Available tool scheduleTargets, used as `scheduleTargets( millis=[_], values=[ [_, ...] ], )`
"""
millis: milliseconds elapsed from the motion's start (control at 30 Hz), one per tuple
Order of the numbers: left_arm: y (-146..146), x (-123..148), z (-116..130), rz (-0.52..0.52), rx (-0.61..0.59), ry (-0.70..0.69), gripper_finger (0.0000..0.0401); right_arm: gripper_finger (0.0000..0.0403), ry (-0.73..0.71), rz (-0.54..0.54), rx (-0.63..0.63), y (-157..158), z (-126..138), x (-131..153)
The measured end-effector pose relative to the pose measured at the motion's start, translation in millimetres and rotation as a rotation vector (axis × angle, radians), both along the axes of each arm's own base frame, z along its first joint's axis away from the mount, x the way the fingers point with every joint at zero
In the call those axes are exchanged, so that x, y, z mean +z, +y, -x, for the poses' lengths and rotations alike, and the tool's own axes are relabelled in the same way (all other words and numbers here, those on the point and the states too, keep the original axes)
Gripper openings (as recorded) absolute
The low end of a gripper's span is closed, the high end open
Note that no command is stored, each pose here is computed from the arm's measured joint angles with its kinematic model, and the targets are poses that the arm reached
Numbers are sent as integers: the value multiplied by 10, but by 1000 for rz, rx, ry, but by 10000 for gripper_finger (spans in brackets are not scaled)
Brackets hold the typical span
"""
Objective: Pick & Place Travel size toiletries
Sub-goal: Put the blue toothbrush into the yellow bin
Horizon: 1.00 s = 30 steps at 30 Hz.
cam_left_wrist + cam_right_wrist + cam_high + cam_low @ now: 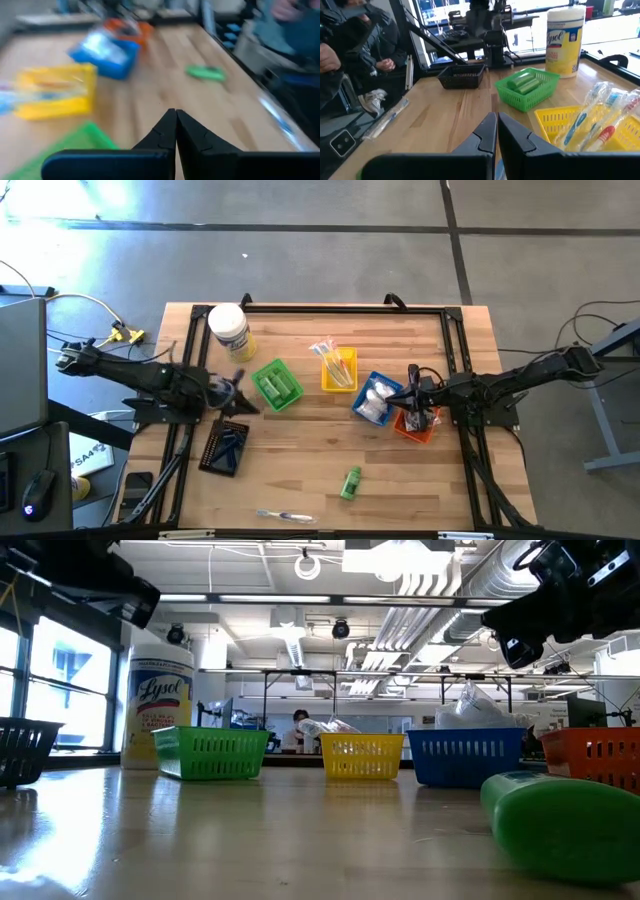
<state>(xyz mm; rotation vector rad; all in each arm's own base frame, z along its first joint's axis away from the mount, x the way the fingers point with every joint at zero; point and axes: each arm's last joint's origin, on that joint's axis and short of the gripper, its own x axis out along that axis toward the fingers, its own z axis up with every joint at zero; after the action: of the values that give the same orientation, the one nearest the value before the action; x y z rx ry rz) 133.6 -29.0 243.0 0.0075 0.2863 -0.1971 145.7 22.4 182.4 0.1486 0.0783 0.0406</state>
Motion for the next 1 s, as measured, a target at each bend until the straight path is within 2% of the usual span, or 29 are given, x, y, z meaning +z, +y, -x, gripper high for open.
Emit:
scheduleTargets(
  millis=[133,400,533,733,867,1000],
  values=[
    [-98,-113,-130,79,-79,84,1,9,23,6,-18,-1,-22,-32],
    [-568,-256,-400,6,-183,228,1,9,40,-27,-52,-3,-63,-66],
    [-854,-290,-506,3,-177,296,15,9,54,-41,-54,0,-77,-88],
    [-1330,-303,-667,41,-204,378,65,9,61,-39,-54,1,-84,-99],
    [-1635,-407,-758,73,-211,458,118,9,63,-37,-54,1,-83,-101],
    [-1936,-475,-876,59,-237,491,174,9,63,-36,-54,1,-83,-102]
  ],
)
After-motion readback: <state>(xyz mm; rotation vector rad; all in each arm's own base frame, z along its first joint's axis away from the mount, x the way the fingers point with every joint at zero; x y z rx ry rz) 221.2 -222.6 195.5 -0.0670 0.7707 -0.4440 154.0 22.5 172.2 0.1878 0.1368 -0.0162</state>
